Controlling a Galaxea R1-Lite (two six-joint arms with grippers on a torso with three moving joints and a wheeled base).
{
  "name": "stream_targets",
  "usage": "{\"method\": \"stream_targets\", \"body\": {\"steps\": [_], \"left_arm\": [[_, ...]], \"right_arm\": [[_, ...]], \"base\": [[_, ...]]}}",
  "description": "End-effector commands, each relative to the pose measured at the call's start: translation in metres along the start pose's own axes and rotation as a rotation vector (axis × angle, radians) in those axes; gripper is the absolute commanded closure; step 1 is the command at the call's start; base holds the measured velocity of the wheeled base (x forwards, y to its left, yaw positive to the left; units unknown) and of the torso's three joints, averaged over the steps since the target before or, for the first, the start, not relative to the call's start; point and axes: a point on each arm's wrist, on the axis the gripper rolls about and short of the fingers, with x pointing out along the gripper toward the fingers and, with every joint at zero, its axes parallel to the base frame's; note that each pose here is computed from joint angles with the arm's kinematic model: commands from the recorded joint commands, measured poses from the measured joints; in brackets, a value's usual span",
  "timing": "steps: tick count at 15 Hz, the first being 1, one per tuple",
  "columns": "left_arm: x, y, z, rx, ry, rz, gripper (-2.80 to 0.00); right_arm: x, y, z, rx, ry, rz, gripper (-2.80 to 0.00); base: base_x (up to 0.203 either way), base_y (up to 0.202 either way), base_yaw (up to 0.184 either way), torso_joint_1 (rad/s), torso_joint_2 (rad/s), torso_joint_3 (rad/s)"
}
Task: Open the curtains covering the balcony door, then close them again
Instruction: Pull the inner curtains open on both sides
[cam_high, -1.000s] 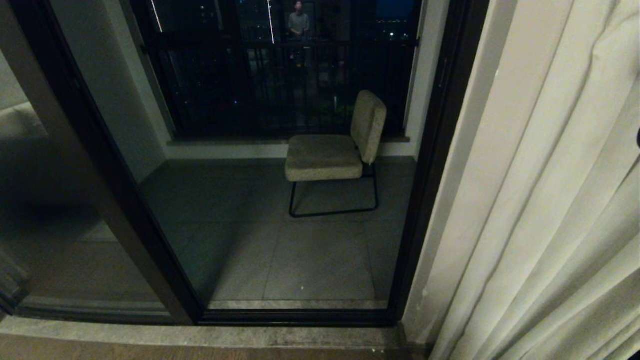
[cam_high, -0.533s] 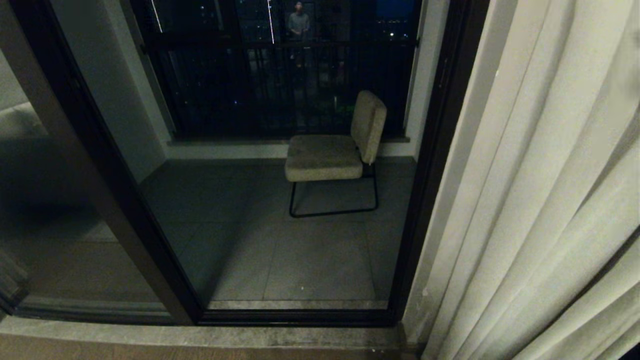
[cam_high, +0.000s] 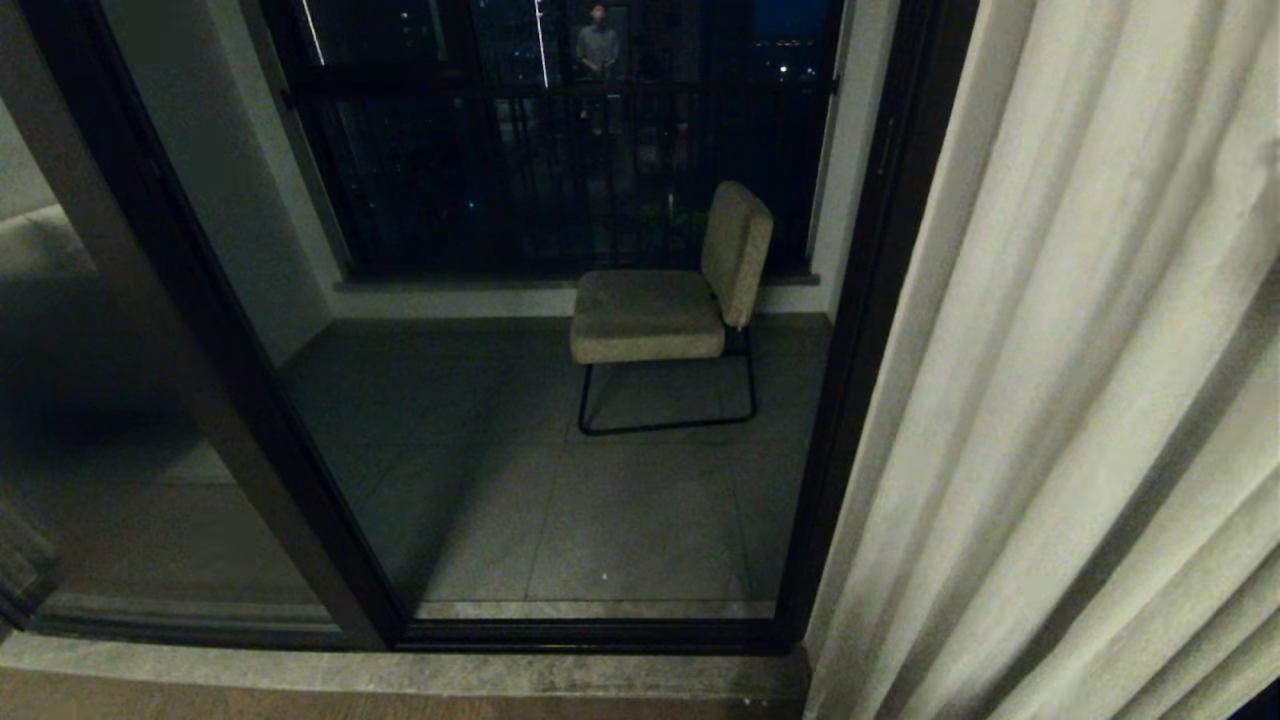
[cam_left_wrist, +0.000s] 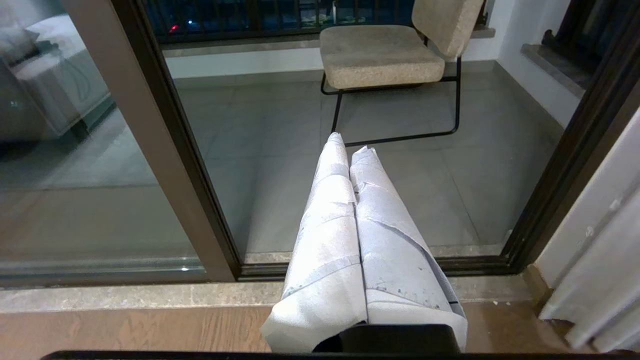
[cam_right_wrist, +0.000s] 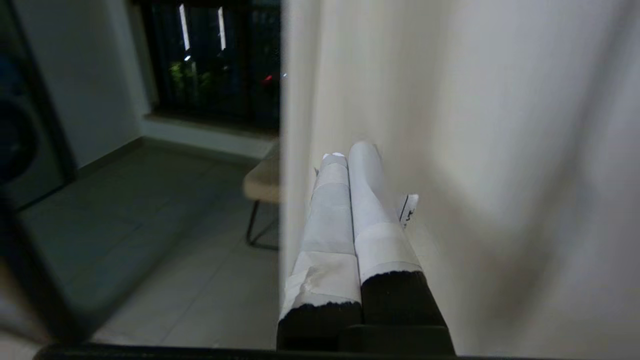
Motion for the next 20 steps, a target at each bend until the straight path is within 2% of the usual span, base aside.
{"method": "stream_targets", "body": {"steps": [1, 5, 10, 13, 17, 20], "left_arm": [[0.0, 0.0, 0.0, 0.0, -0.002, 0.0, 0.0], [0.0, 0.0, 0.0, 0.0, -0.001, 0.0, 0.0], [0.0, 0.0, 0.0, 0.0, -0.002, 0.0, 0.0], [0.0, 0.0, 0.0, 0.0, -0.001, 0.0, 0.0], [0.0, 0.0, 0.0, 0.0, -0.001, 0.0, 0.0], [0.0, 0.0, 0.0, 0.0, -0.001, 0.0, 0.0]], "right_arm": [[-0.028, 0.02, 0.002, -0.005, -0.02, 0.026, 0.0], [-0.067, 0.052, -0.016, 0.038, 0.017, 0.106, 0.0], [-0.108, 0.074, -0.05, 0.075, 0.063, 0.162, 0.0], [-0.124, 0.082, -0.075, 0.08, 0.101, 0.108, 0.0], [-0.151, 0.092, -0.111, 0.058, 0.138, 0.104, 0.0], [-0.169, 0.095, -0.125, 0.038, 0.122, 0.089, 0.0]], "base": [[0.0, 0.0, 0.0, 0.0, 0.0, 0.0], [0.0, 0.0, 0.0, 0.0, 0.0, 0.0], [0.0, 0.0, 0.0, 0.0, 0.0, 0.0], [0.0, 0.0, 0.0, 0.0, 0.0, 0.0], [0.0, 0.0, 0.0, 0.0, 0.0, 0.0], [0.0, 0.0, 0.0, 0.0, 0.0, 0.0]]}}
